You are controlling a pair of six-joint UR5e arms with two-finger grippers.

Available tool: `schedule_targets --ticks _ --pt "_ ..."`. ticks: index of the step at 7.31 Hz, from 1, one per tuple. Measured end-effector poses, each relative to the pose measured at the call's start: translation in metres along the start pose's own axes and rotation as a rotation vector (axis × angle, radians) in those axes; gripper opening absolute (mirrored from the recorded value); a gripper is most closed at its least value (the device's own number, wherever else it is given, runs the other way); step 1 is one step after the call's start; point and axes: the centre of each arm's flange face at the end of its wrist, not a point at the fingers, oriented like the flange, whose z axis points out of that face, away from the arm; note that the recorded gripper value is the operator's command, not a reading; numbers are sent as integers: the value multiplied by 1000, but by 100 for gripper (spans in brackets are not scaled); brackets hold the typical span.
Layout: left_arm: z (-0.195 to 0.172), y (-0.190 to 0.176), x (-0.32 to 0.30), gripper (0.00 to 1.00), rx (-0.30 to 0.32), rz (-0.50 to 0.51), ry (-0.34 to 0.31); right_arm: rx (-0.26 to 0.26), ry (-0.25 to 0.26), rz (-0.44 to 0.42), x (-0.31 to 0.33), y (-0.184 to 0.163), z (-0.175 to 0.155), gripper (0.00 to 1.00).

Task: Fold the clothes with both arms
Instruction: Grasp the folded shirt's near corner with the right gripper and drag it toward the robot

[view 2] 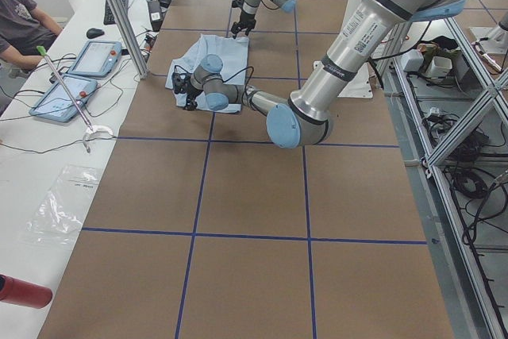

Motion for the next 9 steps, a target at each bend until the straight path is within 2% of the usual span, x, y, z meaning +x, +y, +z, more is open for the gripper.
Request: schedule_targets --ticks 1,2,3,9 --pt "0 0 0 82 1 -3 0 -1 4 18 3 4 0 68" --pt "-1 0 1 82 2 -6 2 -2 9 31 5 9 1 25" --pt "-2 0 2 82 4 -7 4 -4 11 48 5 12 3 0" --pt "-7 1 -5 84 11 -7 7 -27 -17 70 6 14 -19 0"
